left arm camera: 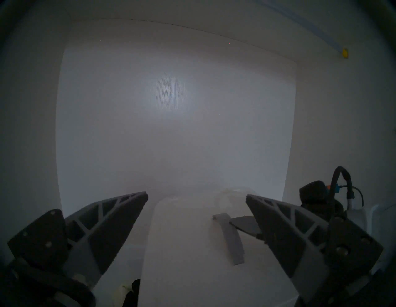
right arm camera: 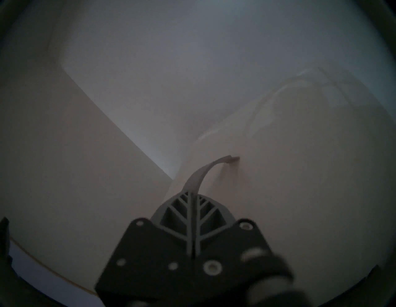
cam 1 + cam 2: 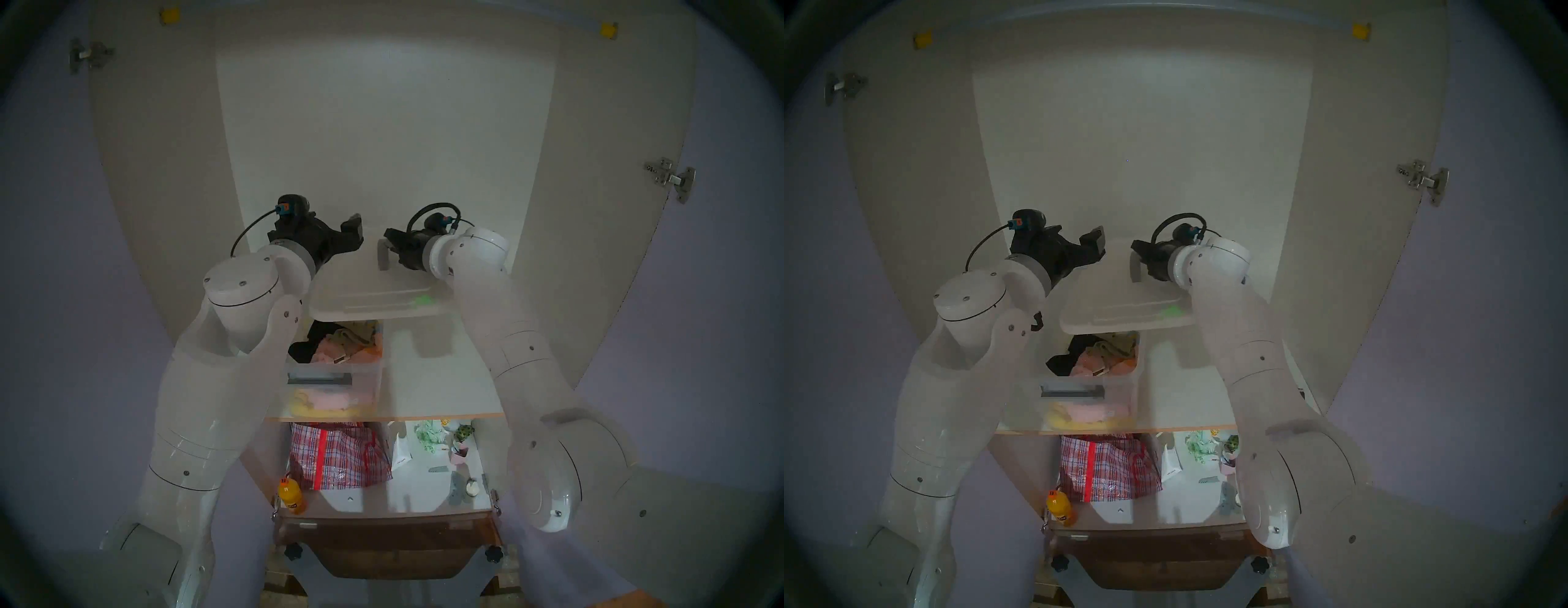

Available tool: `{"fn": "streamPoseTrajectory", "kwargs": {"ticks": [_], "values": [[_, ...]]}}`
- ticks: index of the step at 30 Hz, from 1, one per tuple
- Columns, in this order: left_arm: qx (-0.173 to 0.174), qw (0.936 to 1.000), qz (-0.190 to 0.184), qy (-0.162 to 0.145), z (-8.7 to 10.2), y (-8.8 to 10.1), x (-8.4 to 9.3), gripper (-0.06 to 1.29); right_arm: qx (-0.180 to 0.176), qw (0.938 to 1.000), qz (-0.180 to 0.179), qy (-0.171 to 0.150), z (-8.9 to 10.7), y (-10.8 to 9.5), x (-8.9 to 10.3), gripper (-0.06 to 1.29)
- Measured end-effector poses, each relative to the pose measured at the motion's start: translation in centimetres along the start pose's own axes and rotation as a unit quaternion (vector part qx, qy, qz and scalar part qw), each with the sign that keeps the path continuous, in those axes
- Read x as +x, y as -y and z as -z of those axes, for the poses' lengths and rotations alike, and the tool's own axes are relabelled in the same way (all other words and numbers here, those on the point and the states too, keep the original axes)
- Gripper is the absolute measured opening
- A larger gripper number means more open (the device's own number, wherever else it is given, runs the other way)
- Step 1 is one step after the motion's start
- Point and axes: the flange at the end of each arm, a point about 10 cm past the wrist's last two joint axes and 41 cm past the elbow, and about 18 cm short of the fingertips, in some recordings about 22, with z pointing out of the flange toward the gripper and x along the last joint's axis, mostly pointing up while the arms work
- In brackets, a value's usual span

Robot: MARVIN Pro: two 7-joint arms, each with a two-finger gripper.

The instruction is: Take socks out of the storage bin, place them on top of the cabinet, and put the lid back on the bin

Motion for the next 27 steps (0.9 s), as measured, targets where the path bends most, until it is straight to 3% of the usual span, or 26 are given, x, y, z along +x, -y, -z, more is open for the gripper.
{"fn": "streamPoseTrajectory", "kwargs": {"ticks": [4, 10, 20, 27], "values": [[0.0, 1.0, 0.0, 0.0, 0.0, 0.0, 0.0, 1.24, -0.01, 0.9996, -0.011, 0.022, -1.6, -0.5, -2.1, -0.02], [0.0, 1.0, 0.0, 0.0, 0.0, 0.0, 0.0, 1.24, -0.008, 0.9993, -0.018, 0.031, -2.8, 0.0, -3.4, -0.02], [0.0, 1.0, 0.0, 0.0, 0.0, 0.0, 0.0, 1.24, 0.036, 0.998, -0.028, 0.044, -4.4, 2.5, -3.8, -0.02], [0.0, 1.0, 0.0, 0.0, 0.0, 0.0, 0.0, 1.24, 0.081, 0.9926, -0.034, 0.084, -5.5, 2.5, -6.2, -0.02]]}}
